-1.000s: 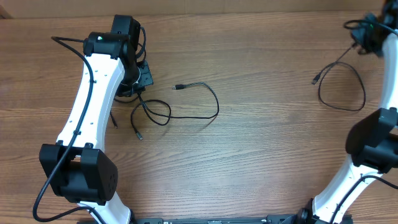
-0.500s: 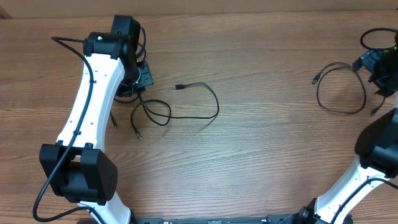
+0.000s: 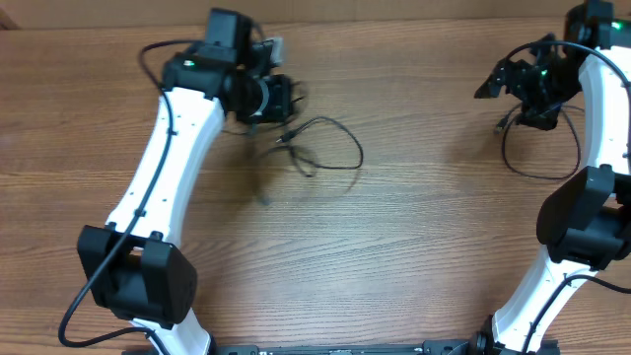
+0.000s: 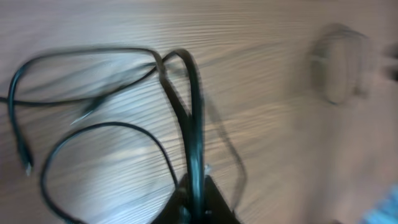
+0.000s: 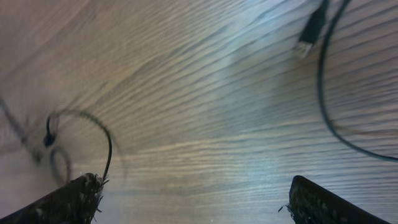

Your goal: Untangle cables

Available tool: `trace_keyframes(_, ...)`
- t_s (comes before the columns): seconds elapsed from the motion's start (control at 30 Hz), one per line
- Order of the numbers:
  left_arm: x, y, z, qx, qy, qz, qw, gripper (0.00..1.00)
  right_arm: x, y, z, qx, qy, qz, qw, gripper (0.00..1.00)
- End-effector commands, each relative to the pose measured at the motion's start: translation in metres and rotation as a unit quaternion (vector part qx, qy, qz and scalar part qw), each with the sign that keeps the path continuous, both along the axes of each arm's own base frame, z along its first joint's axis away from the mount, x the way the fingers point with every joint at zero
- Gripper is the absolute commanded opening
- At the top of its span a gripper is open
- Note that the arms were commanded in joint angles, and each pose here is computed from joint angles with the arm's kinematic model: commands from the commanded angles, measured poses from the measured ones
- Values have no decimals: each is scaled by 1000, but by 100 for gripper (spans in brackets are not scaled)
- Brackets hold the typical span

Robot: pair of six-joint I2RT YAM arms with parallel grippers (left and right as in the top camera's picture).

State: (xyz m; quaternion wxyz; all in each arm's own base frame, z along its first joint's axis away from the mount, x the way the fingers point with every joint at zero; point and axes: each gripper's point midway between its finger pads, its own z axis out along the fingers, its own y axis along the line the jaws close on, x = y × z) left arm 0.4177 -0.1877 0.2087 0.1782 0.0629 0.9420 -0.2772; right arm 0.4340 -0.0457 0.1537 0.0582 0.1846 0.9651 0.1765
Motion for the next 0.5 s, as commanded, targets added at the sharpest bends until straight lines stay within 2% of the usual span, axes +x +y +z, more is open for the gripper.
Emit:
trace_keyframes(0.0,-4,-28,56,-43,-86,-76,993,50,-6,11,5,6,-6,41,999,96)
trace_keyframes(0.03,1,-22,56,-23,-95,-62,993,69,-8,14,4,6,-3,52,999,96)
trace_keyframes(0.07,6,-14,57,-3,-97,-43,994,80,-12,19,4,6,2,69,998,96)
trace_keyframes(0.1,9,-7,56,11,-97,-28,995,82,-15,23,4,7,6,82,997,96)
trace_keyframes(0.33,-6,55,26,93,-3,67,993,67,-35,54,4,11,33,153,988,98)
trace_keyframes(0.47,-23,96,12,135,59,124,981,66,-43,60,5,14,49,161,986,99)
